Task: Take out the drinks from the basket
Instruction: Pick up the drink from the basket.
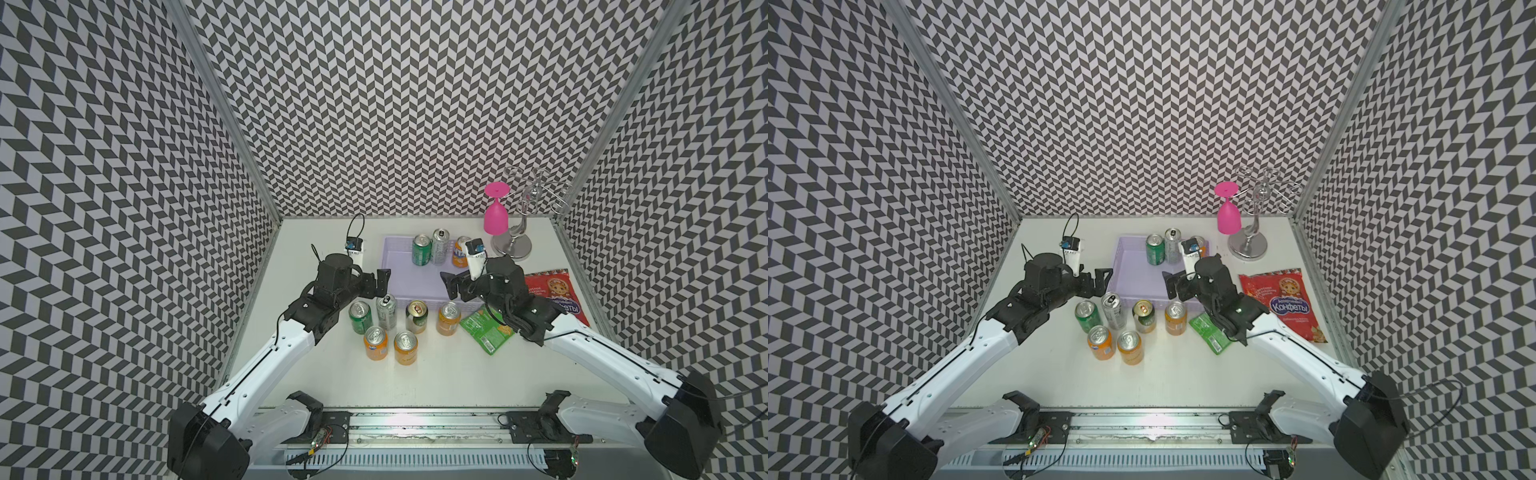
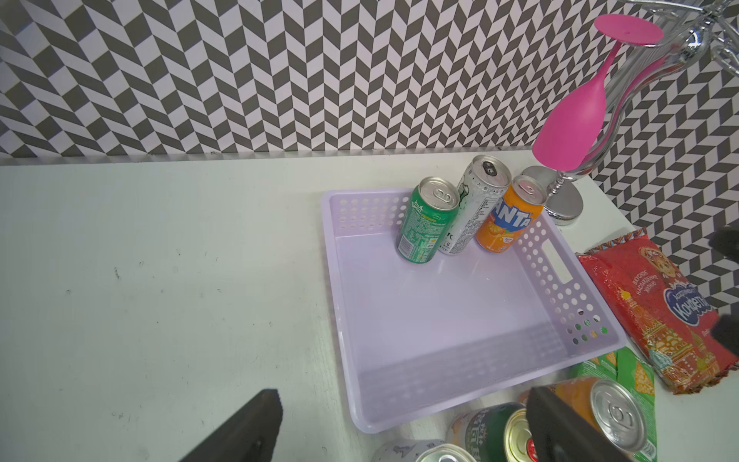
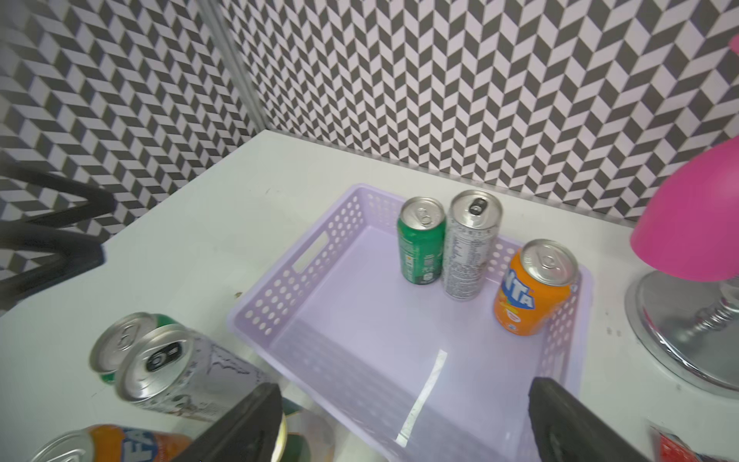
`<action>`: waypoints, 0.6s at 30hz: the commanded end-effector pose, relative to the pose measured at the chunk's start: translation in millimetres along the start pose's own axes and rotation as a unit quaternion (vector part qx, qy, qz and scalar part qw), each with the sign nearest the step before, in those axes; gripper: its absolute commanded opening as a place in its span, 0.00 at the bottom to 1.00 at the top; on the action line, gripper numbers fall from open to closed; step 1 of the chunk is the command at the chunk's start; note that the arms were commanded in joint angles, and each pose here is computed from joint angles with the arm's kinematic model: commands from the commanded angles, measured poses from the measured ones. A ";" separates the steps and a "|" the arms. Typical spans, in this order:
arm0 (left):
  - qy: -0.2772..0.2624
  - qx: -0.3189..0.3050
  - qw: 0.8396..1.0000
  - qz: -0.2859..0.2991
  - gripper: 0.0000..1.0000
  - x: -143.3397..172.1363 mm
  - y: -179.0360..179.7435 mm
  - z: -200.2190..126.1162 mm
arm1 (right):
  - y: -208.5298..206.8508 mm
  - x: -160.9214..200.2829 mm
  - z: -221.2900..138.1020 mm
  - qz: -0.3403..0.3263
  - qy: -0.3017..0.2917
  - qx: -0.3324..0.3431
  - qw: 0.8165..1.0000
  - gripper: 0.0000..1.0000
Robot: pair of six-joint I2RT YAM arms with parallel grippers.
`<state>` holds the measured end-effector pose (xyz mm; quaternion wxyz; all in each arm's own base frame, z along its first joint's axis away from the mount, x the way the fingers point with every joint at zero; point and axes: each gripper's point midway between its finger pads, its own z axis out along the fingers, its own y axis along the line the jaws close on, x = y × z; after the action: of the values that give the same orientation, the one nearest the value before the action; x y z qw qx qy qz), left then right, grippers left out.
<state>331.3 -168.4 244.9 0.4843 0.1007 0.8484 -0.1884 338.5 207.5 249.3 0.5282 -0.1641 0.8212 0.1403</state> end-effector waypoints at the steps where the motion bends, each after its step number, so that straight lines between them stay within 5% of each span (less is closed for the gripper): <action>1: -0.017 0.022 1.000 0.010 0.99 -19.5 -9.5 6.7 | -15.4 -21.4 10.2 0.008 -0.016 -0.002 1.000 1.00; 8: 0.004 0.036 0.999 0.018 0.99 -16.2 -13.9 27.9 | -52.1 -29.6 64.7 0.019 0.007 0.031 0.999 1.00; 18: 0.023 0.030 0.999 0.026 0.99 -6.9 -10.2 38.3 | -54.1 -36.2 145.1 0.018 0.028 0.028 0.999 1.00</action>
<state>354.8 -191.4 220.2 0.4486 0.1340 0.8619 -0.1947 477.6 210.2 208.9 0.4853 -0.1331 0.8571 0.1102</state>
